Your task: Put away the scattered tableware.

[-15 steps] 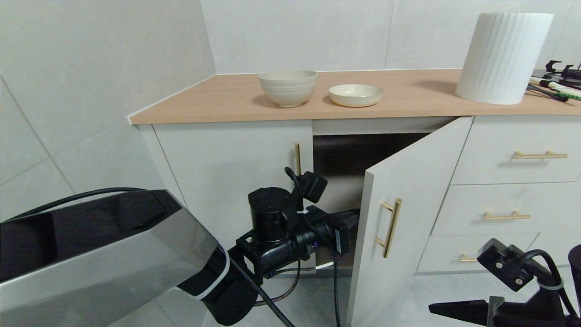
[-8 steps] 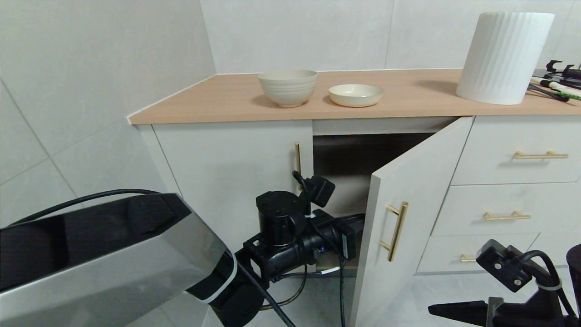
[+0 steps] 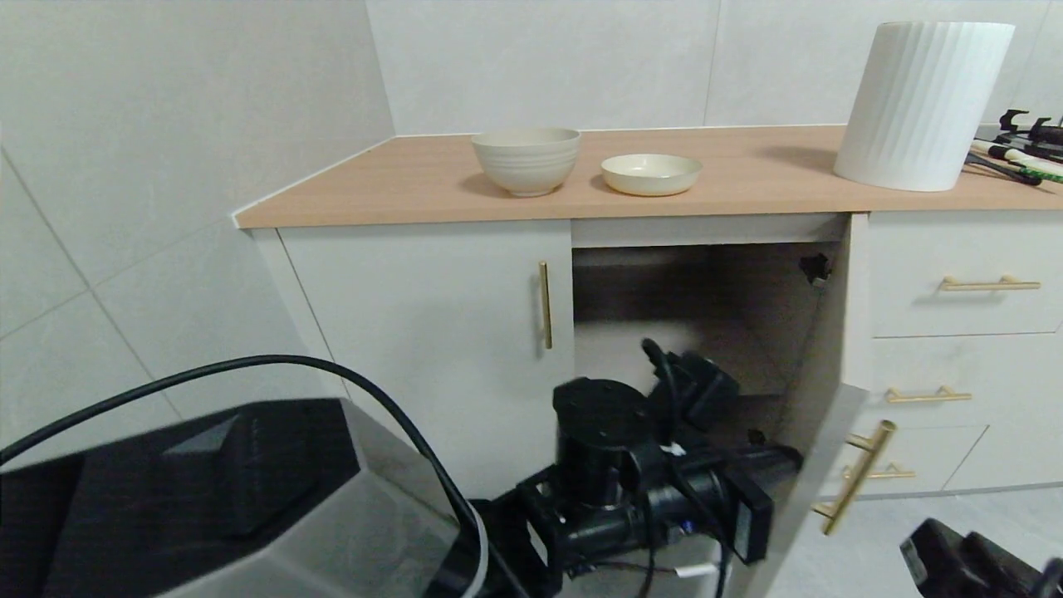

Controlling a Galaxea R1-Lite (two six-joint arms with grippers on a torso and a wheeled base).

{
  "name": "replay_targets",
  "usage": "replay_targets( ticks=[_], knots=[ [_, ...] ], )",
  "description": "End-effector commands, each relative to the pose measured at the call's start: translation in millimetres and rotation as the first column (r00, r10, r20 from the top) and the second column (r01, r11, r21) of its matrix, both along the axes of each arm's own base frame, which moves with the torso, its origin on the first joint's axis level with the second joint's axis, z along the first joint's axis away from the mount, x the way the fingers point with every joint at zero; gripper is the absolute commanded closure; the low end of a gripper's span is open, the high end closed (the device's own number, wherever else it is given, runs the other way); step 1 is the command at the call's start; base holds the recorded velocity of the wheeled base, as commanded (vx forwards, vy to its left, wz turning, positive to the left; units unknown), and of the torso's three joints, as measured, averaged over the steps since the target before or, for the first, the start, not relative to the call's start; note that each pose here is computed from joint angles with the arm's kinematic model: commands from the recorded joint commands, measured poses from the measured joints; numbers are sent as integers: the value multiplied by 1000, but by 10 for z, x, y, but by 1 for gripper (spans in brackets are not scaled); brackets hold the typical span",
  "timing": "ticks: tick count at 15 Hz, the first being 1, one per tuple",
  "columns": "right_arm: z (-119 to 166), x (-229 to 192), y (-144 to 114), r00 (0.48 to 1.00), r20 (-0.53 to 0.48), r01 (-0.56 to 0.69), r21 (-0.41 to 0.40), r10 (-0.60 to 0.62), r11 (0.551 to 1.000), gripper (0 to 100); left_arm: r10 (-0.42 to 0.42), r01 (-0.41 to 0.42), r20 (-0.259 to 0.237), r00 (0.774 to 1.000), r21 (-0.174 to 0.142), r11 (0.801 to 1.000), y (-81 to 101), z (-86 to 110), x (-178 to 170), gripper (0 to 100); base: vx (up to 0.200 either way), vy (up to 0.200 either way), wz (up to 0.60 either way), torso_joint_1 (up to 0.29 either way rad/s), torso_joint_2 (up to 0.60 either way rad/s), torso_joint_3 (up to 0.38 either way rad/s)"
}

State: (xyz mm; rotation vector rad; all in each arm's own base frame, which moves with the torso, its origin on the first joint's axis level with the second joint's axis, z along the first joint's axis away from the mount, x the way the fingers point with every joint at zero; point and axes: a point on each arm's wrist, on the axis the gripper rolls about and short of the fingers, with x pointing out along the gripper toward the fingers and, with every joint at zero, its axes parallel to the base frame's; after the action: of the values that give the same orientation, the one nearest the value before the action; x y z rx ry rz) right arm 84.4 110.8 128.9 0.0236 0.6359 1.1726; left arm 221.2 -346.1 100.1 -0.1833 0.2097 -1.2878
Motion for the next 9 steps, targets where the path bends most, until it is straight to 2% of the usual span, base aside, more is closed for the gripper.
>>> replay_targets(
  ticks=[1, 3, 5, 7, 9],
  knots=[
    [1, -137, -92, 997, 37, -75, 29, 74, 997, 0, -80, 80, 35, 996, -7, 997, -136, 118, -311, 100, 0, 0, 0, 0, 0, 0],
    [5, -125, -79, 997, 40, -74, 27, 73, 997, 0, -56, 56, 42, 998, -3, 998, -95, 130, -274, 100, 0, 0, 0, 0, 0, 0],
    [36, -101, -67, 997, 48, -58, 35, 56, 998, 0, 43, -44, 41, 998, 3, 999, 47, 137, -88, 100, 0, 0, 0, 0, 0, 0],
    [81, -23, -57, 998, 62, 8, 33, -11, 999, 0, 119, -120, 29, 992, 23, 993, 347, 218, 57, 100, 0, 0, 0, 0, 0, 0],
    [95, 100, -59, 993, 62, 100, 22, -102, 995, 0, 179, -179, 1, 984, 75, 981, 672, 377, 91, 100, 0, 0, 0, 0, 0, 0]
  ],
)
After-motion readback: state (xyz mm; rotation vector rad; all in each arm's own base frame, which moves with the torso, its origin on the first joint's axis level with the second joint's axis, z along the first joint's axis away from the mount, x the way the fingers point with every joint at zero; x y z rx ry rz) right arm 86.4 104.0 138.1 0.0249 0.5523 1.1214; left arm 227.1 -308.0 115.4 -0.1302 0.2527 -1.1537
